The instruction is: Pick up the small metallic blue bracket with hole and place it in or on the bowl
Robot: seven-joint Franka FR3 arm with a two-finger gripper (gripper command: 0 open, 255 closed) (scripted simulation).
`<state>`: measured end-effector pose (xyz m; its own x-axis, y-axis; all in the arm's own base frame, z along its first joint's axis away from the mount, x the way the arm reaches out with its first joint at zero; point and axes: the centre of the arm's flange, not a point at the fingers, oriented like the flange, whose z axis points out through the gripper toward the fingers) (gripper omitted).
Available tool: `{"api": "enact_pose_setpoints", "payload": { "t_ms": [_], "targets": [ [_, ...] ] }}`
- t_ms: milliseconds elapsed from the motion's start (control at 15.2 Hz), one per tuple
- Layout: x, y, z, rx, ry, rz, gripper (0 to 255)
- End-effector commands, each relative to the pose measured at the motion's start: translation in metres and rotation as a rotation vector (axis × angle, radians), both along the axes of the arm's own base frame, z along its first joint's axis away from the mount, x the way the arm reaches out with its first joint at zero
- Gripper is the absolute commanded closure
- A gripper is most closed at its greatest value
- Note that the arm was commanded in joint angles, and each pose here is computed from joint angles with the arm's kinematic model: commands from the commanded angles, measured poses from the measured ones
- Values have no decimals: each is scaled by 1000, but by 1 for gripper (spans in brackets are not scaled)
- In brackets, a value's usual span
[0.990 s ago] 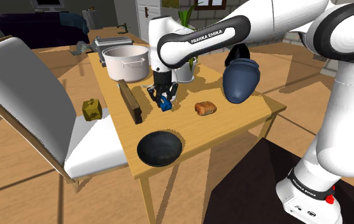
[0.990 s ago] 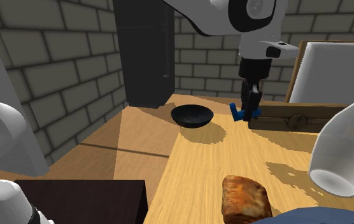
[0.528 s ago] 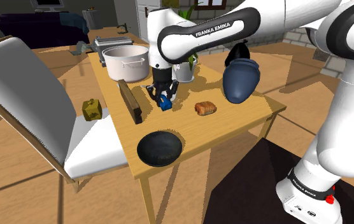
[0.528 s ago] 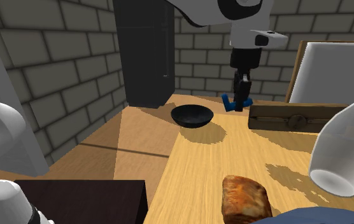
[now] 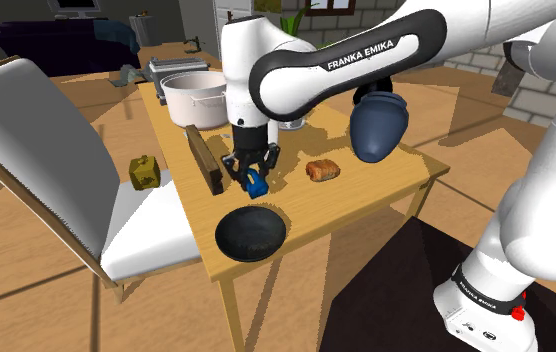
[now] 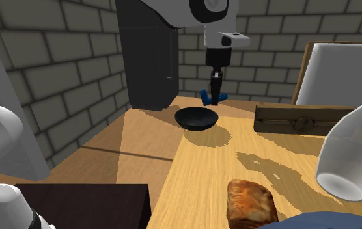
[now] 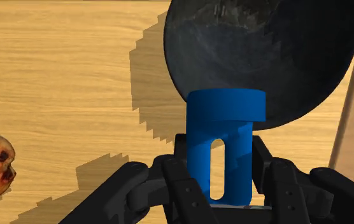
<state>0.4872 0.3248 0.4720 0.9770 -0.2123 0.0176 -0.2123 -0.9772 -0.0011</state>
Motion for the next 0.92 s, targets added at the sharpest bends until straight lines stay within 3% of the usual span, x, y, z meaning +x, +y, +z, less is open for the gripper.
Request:
{"api": "enact_pose_setpoints", "payload": {
  "t_ms": [0,264,858],
  "targets": [
    [-22,20,-2,0,0,-1,255],
    [-62,56,-4,0,0,-1,255],
    [-62,56,-52,0,0,-1,255]
  ]
}}
